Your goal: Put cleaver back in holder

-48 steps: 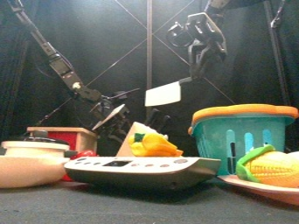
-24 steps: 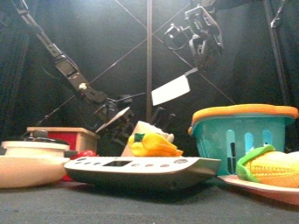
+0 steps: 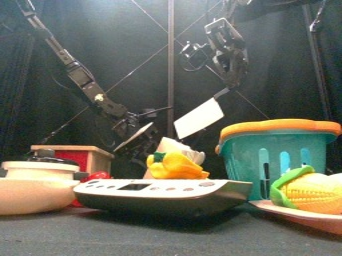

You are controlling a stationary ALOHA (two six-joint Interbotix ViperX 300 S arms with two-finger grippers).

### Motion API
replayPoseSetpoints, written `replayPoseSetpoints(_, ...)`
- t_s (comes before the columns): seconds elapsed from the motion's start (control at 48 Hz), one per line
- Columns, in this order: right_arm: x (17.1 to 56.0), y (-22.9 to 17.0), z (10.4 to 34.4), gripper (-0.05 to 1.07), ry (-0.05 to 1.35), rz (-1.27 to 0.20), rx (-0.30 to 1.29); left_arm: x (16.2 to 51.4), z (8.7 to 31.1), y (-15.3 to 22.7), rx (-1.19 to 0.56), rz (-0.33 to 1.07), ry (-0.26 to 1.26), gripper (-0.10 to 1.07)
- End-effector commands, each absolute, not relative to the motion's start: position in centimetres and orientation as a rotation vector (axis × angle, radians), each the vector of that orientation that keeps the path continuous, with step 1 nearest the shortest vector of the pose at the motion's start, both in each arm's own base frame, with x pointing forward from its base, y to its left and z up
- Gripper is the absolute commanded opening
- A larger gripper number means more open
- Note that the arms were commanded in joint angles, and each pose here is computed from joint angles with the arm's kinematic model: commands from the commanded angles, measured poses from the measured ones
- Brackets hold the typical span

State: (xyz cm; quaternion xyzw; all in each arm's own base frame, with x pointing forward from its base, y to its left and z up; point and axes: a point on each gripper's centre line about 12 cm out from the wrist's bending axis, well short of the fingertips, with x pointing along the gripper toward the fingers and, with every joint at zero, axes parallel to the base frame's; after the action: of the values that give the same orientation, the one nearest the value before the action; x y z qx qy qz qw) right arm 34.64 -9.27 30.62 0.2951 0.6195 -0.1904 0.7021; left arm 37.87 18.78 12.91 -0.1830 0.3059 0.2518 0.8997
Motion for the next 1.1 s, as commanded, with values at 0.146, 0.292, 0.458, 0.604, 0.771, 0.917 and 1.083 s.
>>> replayPoseSetpoints(0.146,35.0,-9.9,31.5,0.45,1.348,-0.426,0.661,38.4,13.8,18.9,-0.368,0.515,0.609,0.71)
replayPoseSetpoints(0.292,34.9,-10.2,31.4,0.45,1.352,-0.426,0.649,38.4,13.8,18.9,-0.37,0.516,0.609,0.71)
replayPoseSetpoints(0.458,35.5,-10.5,31.0,0.45,1.375,-0.424,0.655,38.4,13.8,18.9,-0.369,0.515,0.607,0.71)
replayPoseSetpoints(0.604,35.9,-10.7,31.2,0.45,1.406,-0.426,0.648,38.4,13.8,18.9,-0.369,0.515,0.607,0.71)
replayPoseSetpoints(0.771,36.1,-11.1,31.5,0.45,1.423,-0.431,0.651,38.4,13.8,18.9,-0.368,0.515,0.609,0.71)
replayPoseSetpoints(0.917,36.3,-11.3,31.4,0.45,1.461,-0.43,0.662,38.4,13.8,18.9,-0.368,0.515,0.609,0.71)
replayPoseSetpoints(1.083,36.9,-11.7,31.4,0.45,1.48,-0.431,0.665,38.4,13.8,18.9,-0.368,0.515,0.609,0.71)
